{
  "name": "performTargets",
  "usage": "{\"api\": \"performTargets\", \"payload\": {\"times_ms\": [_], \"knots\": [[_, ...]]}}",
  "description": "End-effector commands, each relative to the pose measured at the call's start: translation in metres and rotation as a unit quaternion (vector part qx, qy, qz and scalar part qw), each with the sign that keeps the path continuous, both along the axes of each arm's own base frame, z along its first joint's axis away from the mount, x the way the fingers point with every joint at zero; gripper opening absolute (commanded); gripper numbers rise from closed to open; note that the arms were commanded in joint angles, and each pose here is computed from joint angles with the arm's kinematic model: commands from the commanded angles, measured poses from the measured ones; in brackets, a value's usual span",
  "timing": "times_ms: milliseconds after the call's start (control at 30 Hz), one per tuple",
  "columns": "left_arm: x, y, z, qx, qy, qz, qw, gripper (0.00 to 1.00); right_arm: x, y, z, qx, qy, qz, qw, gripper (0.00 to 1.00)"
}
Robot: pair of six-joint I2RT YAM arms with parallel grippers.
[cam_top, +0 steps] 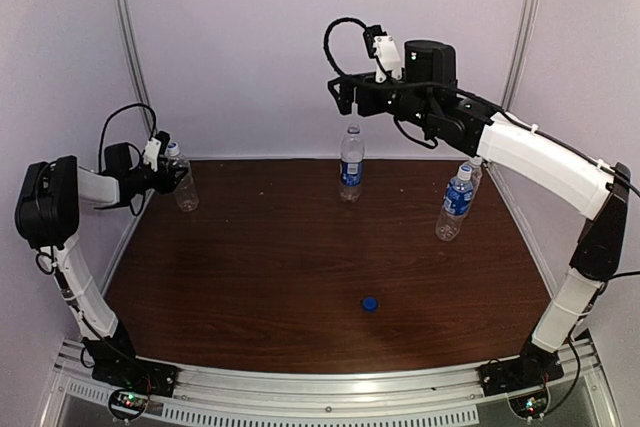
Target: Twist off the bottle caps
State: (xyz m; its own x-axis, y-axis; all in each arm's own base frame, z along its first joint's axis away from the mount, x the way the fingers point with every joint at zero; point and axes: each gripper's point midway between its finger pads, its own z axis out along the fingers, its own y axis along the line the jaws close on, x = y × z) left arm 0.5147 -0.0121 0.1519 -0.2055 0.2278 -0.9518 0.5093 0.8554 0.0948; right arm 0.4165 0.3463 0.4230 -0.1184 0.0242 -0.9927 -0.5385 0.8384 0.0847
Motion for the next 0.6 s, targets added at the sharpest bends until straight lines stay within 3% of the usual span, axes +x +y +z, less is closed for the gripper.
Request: {"api": "performTargets", "payload": {"times_ms": [0, 300, 500, 567], "knots": [[-0.004, -0.01, 0.016, 0.008, -0.016, -0.028, 0.999, 0.59, -0.003, -0.004, 0.008, -0.004, -0.004, -0.006, 1.0, 1.0], [-0.048, -0.041, 0.059, 0.035, 0.003, -0.099, 0.994, 0.57, -0.015, -0.001, 0.012, 0.007, 0.0, 0.022, 1.0, 1.0], [-0.122, -0.088, 0.106, 0.061, 0.077, -0.205, 0.974, 0.6, -0.044, 0.027, 0.015, 0.017, 0.019, 0.116, 0.993, 1.0], [-0.148, -0.093, 0.134, 0.086, 0.063, -0.22, 0.97, 0.59, -0.059, 0.037, 0.018, 0.007, 0.016, 0.142, 0.99, 1.0]]}}
